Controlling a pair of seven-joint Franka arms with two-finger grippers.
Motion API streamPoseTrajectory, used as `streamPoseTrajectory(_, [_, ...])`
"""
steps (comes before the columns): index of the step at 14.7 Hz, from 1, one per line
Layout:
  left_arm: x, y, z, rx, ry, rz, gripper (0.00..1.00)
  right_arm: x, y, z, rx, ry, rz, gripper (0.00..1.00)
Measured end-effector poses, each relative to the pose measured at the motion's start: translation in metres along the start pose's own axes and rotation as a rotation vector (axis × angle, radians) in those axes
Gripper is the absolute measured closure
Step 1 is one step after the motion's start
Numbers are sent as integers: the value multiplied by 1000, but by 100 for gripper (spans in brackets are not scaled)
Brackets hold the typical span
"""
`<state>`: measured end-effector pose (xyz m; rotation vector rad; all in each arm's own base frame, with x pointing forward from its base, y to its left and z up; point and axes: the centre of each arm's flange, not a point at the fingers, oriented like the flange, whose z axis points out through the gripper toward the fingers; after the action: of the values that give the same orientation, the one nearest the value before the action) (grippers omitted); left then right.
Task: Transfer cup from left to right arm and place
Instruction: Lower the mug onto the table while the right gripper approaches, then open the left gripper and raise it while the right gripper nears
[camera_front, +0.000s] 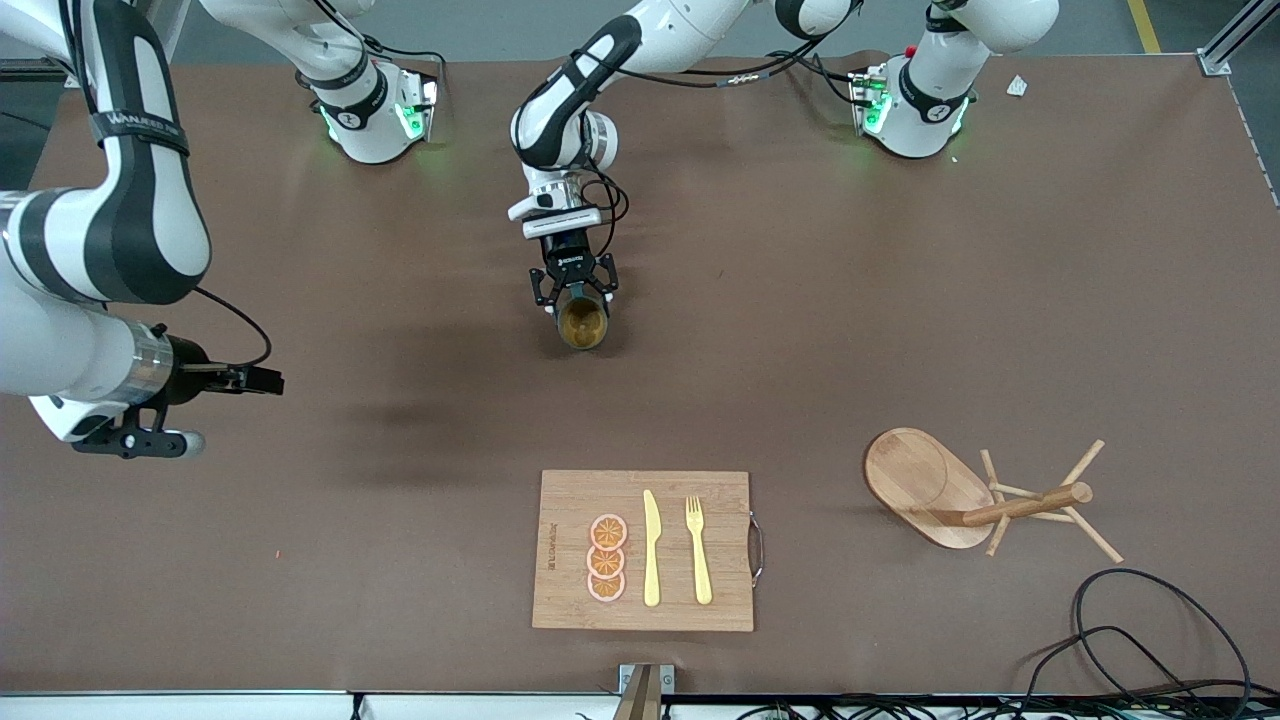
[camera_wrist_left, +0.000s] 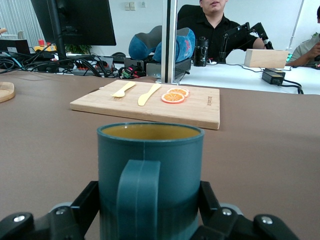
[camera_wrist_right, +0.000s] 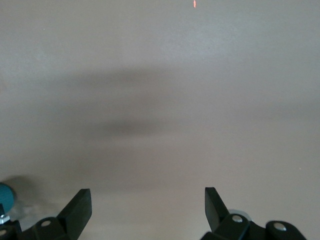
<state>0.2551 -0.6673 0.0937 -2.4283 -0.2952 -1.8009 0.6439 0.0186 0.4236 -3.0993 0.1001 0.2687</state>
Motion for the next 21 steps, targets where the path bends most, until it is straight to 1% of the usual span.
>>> streamPoseTrajectory(1, [-3,0,-4,0,0,3,6,4,-5,8,-2,-2,5,0])
streamPoseTrajectory(2, [-6,-1,-10,6,-11,0,0,7,-12,16,-4,-5,10,0])
streamPoseTrajectory(4, [-13,-4,-27,43,-32,-8,0,9,-31,27,-10,-7,36,0])
streamPoseTrajectory(7, [-12,-1,-53,69,-65,-31,0,5,-63,31,-19,-9,57,0])
streamPoseTrajectory(8, [-7,0,-64,88,-83,-47,0,3,-70,34,-14,-15,61,0])
streamPoseTrajectory(10, [6,2,-83,140,-132,-82,0,0,-80,48,26,-40,75,0])
streamPoseTrajectory(11, [16,4,-91,158,-156,-103,0,-1,-82,59,37,-44,81,0])
streamPoseTrajectory(14, [62,16,-110,182,-223,-184,0,-7,-93,90,36,-52,89,0])
streamPoseTrajectory(16, [106,23,-128,216,-310,-261,0,-15,-114,102,28,-55,94,0])
streamPoseTrajectory(17, [131,25,-136,236,-360,-290,0,-20,-128,108,26,-41,81,0])
streamPoseTrajectory(18, [156,25,-141,259,-401,-317,0,-26,-143,116,25,-23,67,0])
streamPoseTrajectory(19, [181,23,-141,289,-425,-343,0,-34,-155,125,23,-10,50,0])
streamPoseTrajectory(21, [226,16,-125,359,-467,-379,0,-52,-176,145,15,-8,18,0])
